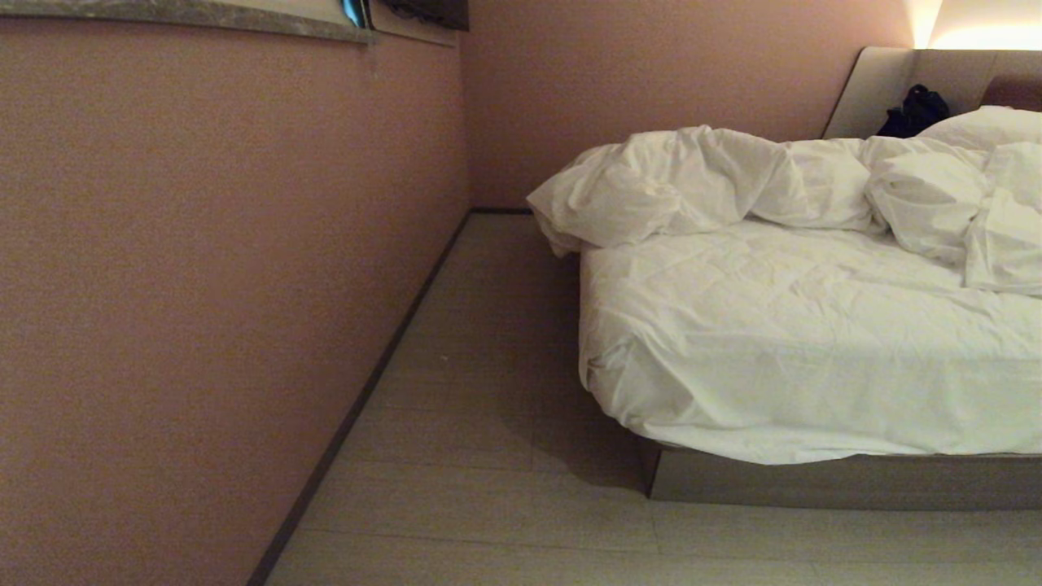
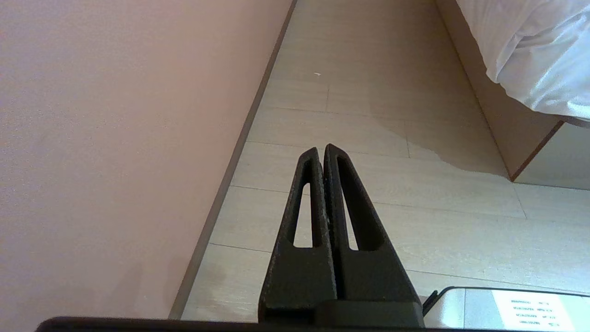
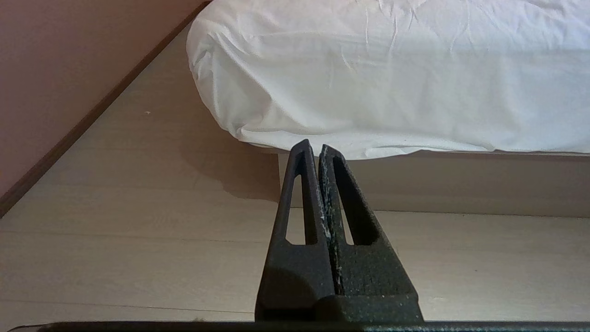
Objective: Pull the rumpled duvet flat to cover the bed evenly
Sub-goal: Hold the folded corner of the quilt
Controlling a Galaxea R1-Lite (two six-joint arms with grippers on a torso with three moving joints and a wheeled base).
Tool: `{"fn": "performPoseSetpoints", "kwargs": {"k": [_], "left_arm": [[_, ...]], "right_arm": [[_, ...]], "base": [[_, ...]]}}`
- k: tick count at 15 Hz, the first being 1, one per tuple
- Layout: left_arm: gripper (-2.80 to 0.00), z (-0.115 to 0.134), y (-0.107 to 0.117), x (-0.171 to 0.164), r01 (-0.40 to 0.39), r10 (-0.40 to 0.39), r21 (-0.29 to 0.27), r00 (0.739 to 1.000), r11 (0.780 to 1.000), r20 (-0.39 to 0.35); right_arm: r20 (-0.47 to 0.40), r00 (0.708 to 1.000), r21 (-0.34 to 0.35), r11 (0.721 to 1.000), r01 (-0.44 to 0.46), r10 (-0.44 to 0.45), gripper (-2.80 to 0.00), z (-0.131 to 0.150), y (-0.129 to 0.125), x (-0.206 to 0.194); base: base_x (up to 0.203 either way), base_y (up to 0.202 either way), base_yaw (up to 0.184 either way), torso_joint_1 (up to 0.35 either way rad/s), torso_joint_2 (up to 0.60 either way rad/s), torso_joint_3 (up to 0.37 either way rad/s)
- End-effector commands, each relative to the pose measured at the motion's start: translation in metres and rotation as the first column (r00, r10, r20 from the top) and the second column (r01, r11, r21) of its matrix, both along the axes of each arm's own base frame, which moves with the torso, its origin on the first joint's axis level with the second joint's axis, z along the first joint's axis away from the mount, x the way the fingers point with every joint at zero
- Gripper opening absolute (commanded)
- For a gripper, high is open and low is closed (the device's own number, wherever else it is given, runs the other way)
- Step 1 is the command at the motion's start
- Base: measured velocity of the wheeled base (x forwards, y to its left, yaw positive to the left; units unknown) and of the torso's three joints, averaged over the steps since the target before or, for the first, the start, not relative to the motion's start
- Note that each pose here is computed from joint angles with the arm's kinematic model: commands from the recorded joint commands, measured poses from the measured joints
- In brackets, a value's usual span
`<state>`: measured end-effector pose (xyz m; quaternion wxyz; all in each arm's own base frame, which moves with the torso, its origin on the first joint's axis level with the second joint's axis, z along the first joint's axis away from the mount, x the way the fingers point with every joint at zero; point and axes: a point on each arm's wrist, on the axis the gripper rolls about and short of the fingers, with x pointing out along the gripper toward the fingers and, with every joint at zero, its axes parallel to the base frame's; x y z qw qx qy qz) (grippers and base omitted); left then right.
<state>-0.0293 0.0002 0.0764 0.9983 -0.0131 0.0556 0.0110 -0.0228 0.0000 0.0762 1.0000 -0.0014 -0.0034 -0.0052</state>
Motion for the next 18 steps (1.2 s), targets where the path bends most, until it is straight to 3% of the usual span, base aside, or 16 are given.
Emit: {"fn": "performPoseSetpoints", "kwargs": {"k": [1, 8, 11, 18], "left_arm": [[-2.80, 0.0000, 0.0000, 0.0000, -0.001, 0.001, -0.001, 1.000, 1.000, 0.000], [-2.80, 0.0000, 0.0000, 0.0000, -0.001, 0.001, 0.001, 1.000, 1.000, -0.001], [-2.80, -0.0001, -0.0003, -0.0001, 0.019, -0.019, 0.053, 1.000, 0.998, -0.003], [-2.80, -0.0001, -0.0003, -0.0001, 0.017, -0.017, 0.047, 1.000, 0.999, -0.003]], "right_arm": [[0.001, 1.000, 0.000, 1.000, 0.000, 0.000, -2.80, 0.0000, 0.0000, 0.0000], [0.001, 1.000, 0.001, 1.000, 0.000, 0.000, -2.80, 0.0000, 0.0000, 0.0000], [0.001, 1.000, 0.001, 1.000, 0.000, 0.000, -2.80, 0.0000, 0.0000, 0.0000], [0.001, 1.000, 0.001, 1.000, 0.000, 0.000, -2.80, 0.0000, 0.0000, 0.0000]], "base": [[0.000, 0.000, 0.000, 0.000, 0.00, 0.000], [0.000, 0.000, 0.000, 0.000, 0.00, 0.000], [0.000, 0.000, 0.000, 0.000, 0.00, 0.000], [0.042, 0.000, 0.000, -0.001, 0.00, 0.001]]}}
